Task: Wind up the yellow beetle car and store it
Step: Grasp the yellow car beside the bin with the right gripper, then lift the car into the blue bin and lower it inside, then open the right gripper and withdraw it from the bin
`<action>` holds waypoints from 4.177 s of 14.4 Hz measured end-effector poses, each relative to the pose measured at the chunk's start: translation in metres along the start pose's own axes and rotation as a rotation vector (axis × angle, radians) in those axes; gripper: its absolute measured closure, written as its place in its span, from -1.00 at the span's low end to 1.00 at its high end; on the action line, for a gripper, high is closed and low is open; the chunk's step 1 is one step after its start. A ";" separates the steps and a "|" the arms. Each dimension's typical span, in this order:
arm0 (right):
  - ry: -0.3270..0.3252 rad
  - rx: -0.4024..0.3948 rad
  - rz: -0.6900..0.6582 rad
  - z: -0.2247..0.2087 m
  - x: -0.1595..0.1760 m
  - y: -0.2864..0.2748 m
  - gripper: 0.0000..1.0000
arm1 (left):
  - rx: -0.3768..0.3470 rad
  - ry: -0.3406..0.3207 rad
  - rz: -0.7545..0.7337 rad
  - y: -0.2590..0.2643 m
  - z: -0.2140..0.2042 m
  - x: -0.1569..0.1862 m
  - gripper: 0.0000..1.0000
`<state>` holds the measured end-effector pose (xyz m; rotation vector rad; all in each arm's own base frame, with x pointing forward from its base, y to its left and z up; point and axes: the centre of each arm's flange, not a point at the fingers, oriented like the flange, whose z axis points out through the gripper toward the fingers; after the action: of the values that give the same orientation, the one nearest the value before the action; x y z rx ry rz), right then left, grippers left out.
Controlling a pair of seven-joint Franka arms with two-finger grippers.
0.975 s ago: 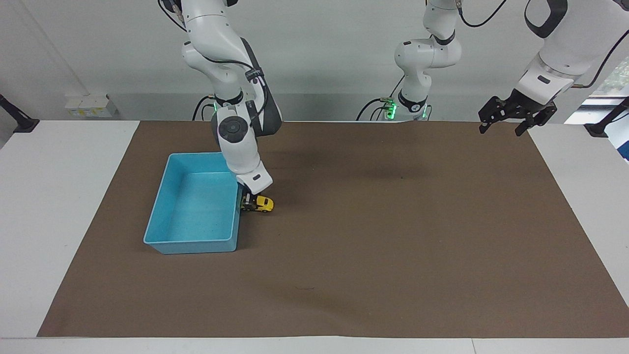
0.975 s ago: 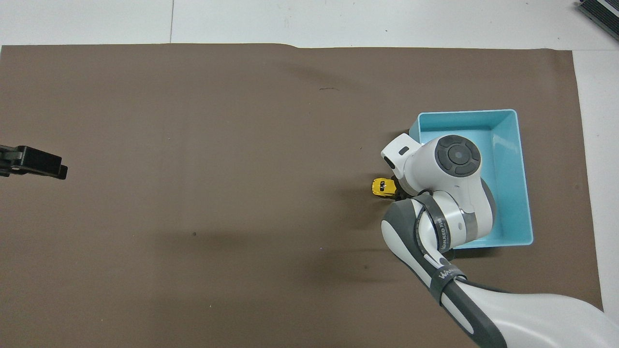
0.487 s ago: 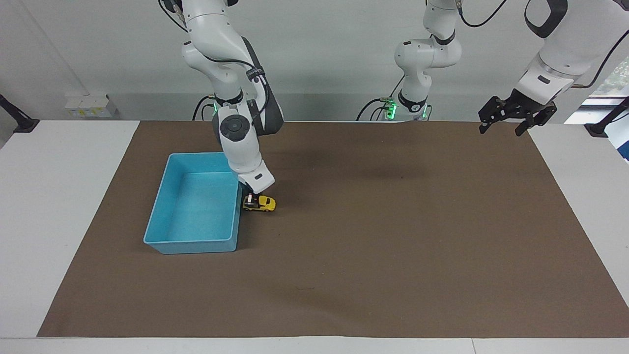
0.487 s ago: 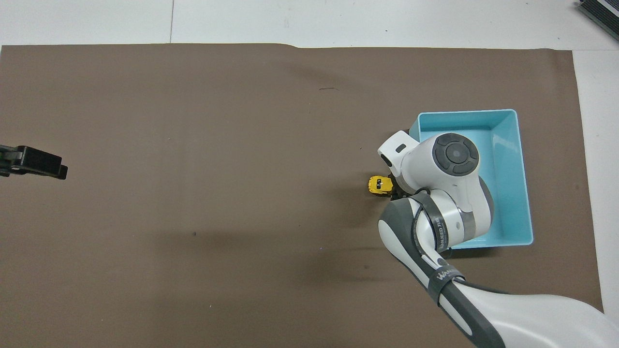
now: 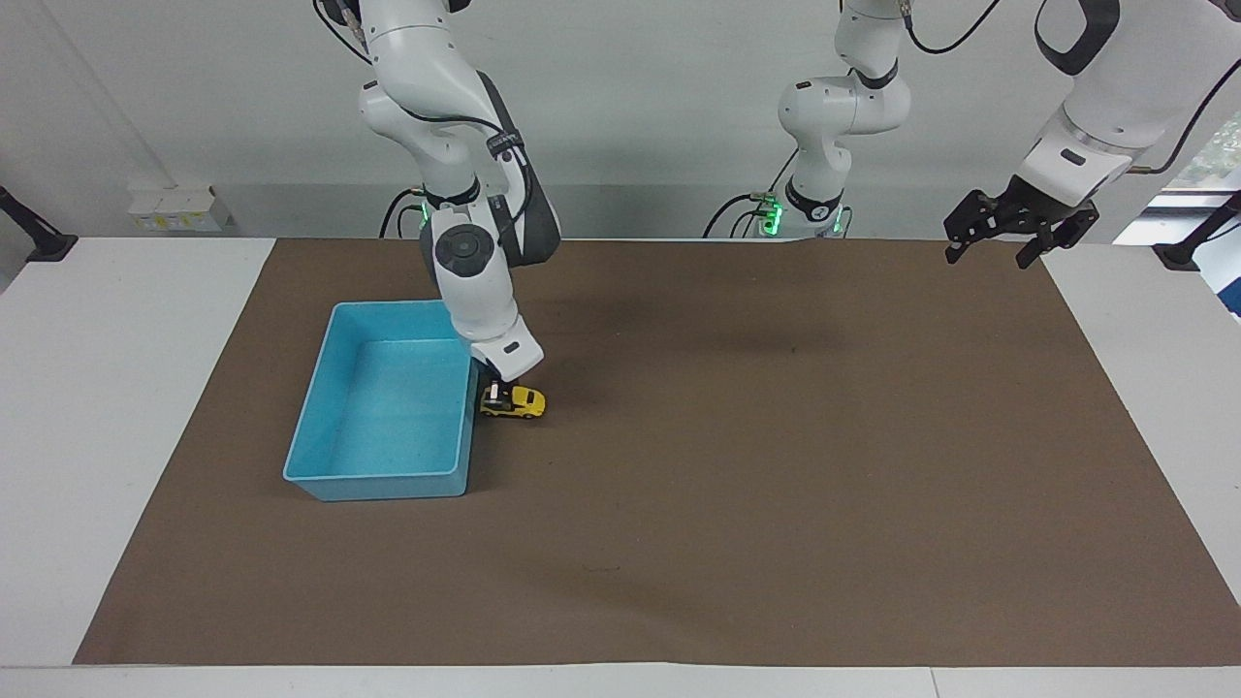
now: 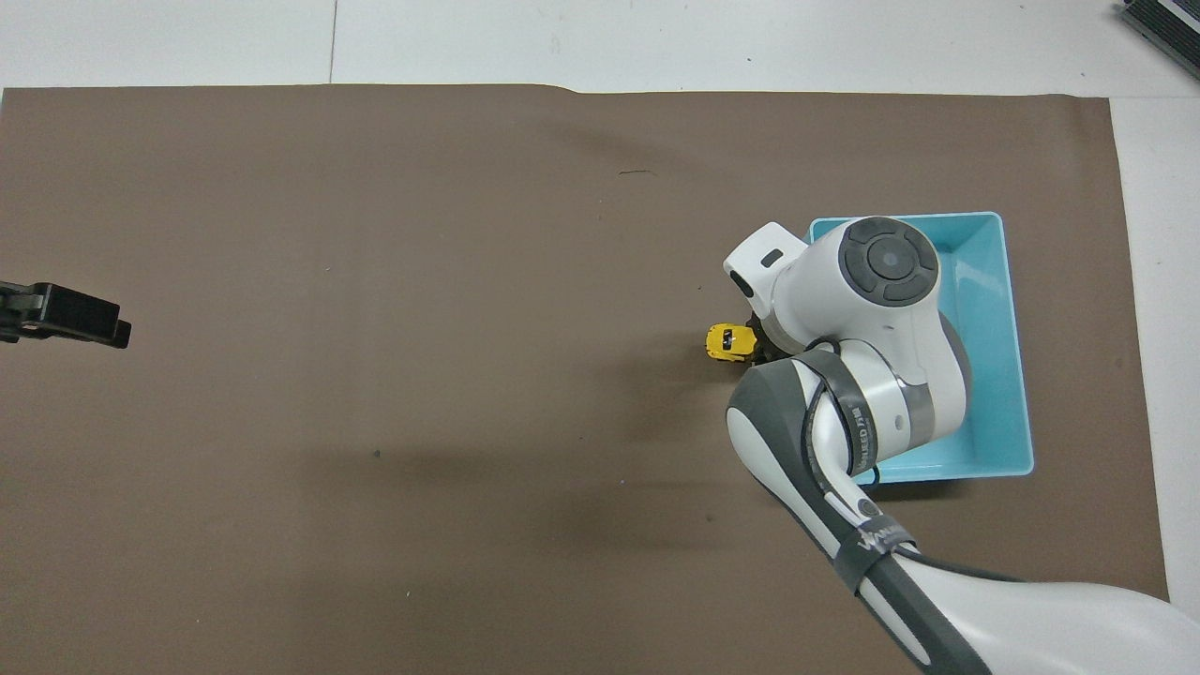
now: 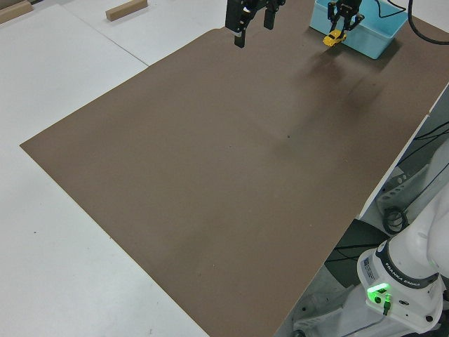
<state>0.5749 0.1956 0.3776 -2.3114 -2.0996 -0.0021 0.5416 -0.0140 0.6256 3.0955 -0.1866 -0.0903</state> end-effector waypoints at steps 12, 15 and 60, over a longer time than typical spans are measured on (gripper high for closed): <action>-0.016 0.044 0.004 -0.074 -0.051 0.003 0.20 | 0.000 0.000 0.000 0.000 0.000 0.000 -1.00; -0.015 0.073 -0.046 -0.066 -0.117 0.018 0.20 | 0.000 0.000 0.000 0.000 0.000 0.000 -1.00; -0.045 0.025 0.002 -0.064 -0.179 0.020 -1.00 | 0.000 0.000 0.000 0.000 0.000 0.000 -1.00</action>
<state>0.5781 0.0147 0.4385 -2.3211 -2.1044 0.0764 0.5416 -0.0140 0.6256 3.0955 -0.1866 -0.0904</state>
